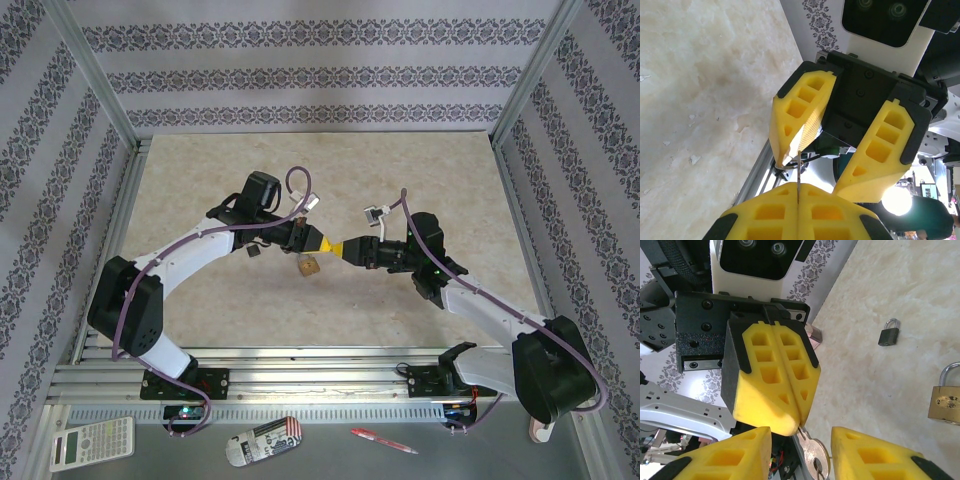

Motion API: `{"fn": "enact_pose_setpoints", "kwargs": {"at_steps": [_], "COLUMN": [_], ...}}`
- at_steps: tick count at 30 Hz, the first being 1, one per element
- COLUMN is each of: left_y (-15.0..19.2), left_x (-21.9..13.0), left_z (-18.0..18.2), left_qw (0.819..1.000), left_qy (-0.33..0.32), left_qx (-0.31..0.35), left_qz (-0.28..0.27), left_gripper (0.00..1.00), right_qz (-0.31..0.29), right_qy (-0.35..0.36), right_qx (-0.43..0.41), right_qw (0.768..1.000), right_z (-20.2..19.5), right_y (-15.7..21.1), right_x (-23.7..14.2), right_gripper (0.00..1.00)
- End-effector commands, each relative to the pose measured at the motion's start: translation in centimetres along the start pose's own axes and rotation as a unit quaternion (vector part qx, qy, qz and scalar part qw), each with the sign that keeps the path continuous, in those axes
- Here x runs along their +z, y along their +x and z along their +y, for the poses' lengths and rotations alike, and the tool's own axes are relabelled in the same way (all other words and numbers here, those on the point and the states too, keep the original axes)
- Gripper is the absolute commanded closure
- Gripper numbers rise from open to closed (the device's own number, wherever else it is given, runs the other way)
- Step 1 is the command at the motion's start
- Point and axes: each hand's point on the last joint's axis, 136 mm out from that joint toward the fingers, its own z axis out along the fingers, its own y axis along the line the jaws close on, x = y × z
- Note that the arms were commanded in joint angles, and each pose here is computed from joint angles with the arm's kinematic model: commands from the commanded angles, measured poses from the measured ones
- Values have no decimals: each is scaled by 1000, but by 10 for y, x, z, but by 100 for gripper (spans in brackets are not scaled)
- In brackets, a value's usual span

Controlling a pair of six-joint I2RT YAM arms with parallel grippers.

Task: Unlock with the key

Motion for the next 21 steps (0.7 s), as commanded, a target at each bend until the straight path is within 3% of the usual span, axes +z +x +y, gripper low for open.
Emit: {"fn": "enact_pose_setpoints", "kwargs": {"at_steps": [1,7,21], "left_y": [-2,-3,0], "left_x": [-1,2,4], "left_z": [-16,-12,-5], "left_qw": [999,999,1000], "left_qy": [21,21,20], "left_qx": [28,24,15], "left_qz": [-6,-5,-2], "left_gripper": [100,100,100], "right_qz": [1,4,-8], "right_qy": [-12,-19,-13], "right_qx": [-7,-6,-8], "right_qw": [1000,1000,1000], "right_z": [2,3,4], "right_y": [4,9,8], "right_x": [3,4,-1], "right_gripper": [66,70,91]}}
